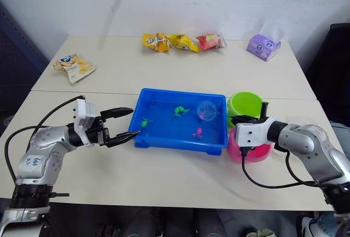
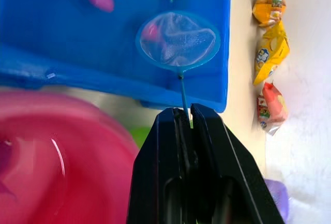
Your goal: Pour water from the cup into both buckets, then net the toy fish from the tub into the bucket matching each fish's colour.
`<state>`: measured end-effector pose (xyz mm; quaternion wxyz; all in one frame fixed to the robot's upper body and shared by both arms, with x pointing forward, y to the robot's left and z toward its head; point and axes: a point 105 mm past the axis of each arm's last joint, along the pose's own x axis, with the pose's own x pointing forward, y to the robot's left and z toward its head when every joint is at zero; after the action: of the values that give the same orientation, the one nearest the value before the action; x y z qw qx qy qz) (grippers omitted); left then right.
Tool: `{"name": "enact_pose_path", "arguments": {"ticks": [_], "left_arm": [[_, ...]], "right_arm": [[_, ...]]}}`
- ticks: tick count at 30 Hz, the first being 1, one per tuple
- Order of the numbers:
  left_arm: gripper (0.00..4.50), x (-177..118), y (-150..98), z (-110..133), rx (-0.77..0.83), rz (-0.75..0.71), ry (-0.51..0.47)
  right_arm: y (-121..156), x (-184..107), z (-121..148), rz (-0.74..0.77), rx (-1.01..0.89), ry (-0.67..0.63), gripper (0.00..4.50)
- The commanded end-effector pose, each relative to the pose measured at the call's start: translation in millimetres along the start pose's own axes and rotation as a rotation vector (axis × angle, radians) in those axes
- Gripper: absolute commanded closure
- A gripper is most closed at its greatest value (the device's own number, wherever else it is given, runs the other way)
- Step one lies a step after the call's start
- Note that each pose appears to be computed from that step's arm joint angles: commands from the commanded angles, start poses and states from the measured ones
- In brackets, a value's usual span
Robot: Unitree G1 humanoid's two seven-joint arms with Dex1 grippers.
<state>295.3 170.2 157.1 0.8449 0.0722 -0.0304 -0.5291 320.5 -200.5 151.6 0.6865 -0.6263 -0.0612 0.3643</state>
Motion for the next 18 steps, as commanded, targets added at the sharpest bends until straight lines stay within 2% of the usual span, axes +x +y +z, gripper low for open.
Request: {"name": "enact_pose_path", "arguments": {"ticks": [1,9,14,18], "left_arm": [[0.06,-4.2,-0.3,12.9,0.046,0.012,-0.031],[0.06,-10.4,-0.8,9.7,0.052,-0.010,0.000],[0.06,-10.7,-5.2,9.7,0.054,-0.071,0.034],[0.06,-10.4,-6.3,14.3,0.062,-0.102,0.050]], "right_arm": [[1.1,2.1,-1.0,0.015,-0.040,-0.019,4.50],[5.5,8.2,7.8,0.098,-0.093,-0.072,4.50],[11.3,7.6,28.0,0.205,-0.018,-0.118,4.50],[11.7,7.2,33.2,0.242,0.015,-0.122,4.50]]}}
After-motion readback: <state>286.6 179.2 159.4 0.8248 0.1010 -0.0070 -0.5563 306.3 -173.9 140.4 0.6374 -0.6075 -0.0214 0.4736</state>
